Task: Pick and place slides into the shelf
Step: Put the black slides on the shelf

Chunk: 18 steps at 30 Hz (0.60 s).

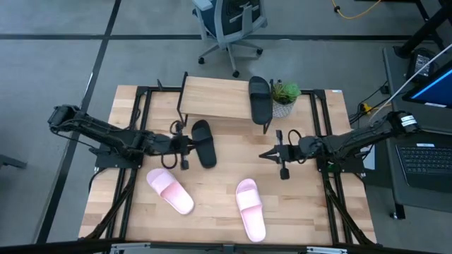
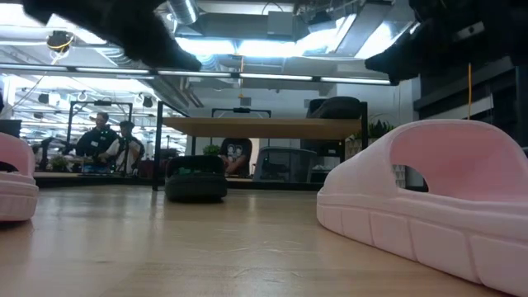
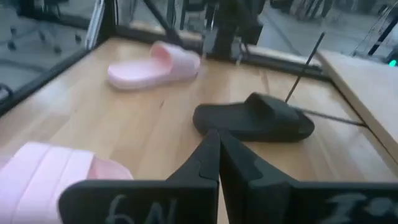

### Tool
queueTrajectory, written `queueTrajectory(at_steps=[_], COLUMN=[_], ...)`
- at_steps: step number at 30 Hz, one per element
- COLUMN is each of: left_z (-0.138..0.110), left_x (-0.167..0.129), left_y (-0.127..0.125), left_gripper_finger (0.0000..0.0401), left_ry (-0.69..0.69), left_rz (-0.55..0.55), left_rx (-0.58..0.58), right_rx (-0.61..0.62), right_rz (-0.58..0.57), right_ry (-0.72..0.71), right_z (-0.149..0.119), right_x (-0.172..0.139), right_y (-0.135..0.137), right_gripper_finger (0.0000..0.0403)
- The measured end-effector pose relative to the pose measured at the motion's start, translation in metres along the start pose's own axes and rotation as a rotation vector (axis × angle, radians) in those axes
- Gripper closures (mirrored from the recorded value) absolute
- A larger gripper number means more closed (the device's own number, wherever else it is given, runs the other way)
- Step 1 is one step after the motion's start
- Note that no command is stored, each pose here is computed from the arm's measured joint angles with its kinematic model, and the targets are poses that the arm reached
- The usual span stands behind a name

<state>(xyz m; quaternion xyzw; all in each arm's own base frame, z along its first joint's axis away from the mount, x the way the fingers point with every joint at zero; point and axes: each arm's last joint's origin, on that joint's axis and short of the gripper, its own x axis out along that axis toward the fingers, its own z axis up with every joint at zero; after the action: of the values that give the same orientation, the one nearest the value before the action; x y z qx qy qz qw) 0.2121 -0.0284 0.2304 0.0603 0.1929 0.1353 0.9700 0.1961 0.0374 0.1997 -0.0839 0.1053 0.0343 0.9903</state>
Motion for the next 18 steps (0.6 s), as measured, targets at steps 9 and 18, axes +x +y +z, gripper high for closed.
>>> queueTrajectory(at_steps=[9, 18], left_z=[0.033, 0.052], left_x=[0.029, 0.043], left_y=[-0.013, -0.041], left_gripper_finger=[0.0401, 0.0401], left_ry=[0.306, 0.468], left_rz=[0.158, 0.204], left_rx=[-0.014, -0.015], right_rx=[0.074, 0.063], right_rz=[-0.012, -0.013], right_ry=[-0.125, -0.111], right_z=[-0.022, -0.026], right_x=[-0.01, -0.011], right_y=[0.001, 0.001], right_gripper_finger=[0.0398, 0.0398])
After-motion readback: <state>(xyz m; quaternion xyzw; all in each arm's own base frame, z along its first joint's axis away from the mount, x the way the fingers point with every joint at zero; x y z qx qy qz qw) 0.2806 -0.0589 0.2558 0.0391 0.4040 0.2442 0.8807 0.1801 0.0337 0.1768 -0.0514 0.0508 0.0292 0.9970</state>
